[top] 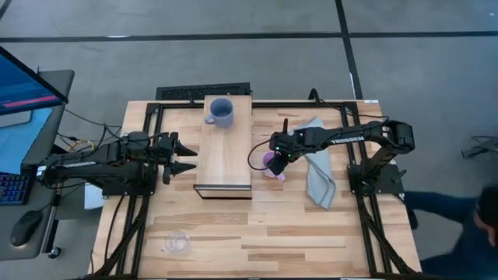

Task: Stack small to large cups/mugs on shelf
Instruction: Put the pink mug on the shelf

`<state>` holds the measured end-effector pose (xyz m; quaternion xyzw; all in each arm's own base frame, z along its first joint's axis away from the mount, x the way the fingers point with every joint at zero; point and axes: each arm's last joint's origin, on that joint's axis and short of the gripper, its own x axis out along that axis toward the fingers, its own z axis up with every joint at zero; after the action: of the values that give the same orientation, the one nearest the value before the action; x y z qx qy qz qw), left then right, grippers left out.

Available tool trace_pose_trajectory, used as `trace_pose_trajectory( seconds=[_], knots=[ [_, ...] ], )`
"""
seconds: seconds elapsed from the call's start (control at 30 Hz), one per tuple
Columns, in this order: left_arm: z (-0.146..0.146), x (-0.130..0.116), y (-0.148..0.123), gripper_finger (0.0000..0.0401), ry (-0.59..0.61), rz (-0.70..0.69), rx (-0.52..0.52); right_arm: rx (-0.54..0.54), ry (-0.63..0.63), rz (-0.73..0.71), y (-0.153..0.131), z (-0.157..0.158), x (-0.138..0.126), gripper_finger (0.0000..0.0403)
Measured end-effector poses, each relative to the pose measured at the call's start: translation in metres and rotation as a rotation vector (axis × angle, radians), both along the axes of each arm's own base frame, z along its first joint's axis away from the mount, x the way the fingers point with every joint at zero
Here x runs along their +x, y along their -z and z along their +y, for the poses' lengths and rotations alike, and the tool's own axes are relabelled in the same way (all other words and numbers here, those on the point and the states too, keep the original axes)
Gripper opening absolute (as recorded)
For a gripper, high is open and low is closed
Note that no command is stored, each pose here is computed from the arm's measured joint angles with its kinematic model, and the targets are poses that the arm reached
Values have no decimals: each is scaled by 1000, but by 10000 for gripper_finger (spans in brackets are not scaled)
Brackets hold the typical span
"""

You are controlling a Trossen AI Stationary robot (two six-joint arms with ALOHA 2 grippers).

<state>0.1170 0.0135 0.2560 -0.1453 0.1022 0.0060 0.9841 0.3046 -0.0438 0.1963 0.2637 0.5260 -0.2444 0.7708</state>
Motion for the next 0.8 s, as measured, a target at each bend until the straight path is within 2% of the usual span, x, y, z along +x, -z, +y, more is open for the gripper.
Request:
trace_pose_trajectory(
  seconds=[0.17, 0.27, 0.8],
  knots=[
    [0, 0, 1, 234, 0, 10, -1, -13, -31, -15, -6, 0, 3, 42],
    [0, 0, 1, 234, 0, 15, -2, -14, -42, -20, -8, 0, 4, 13],
    [0, 0, 2, 234, 1, 20, -3, 21, -61, 60, -10, 1, -2, 9]
  ],
)
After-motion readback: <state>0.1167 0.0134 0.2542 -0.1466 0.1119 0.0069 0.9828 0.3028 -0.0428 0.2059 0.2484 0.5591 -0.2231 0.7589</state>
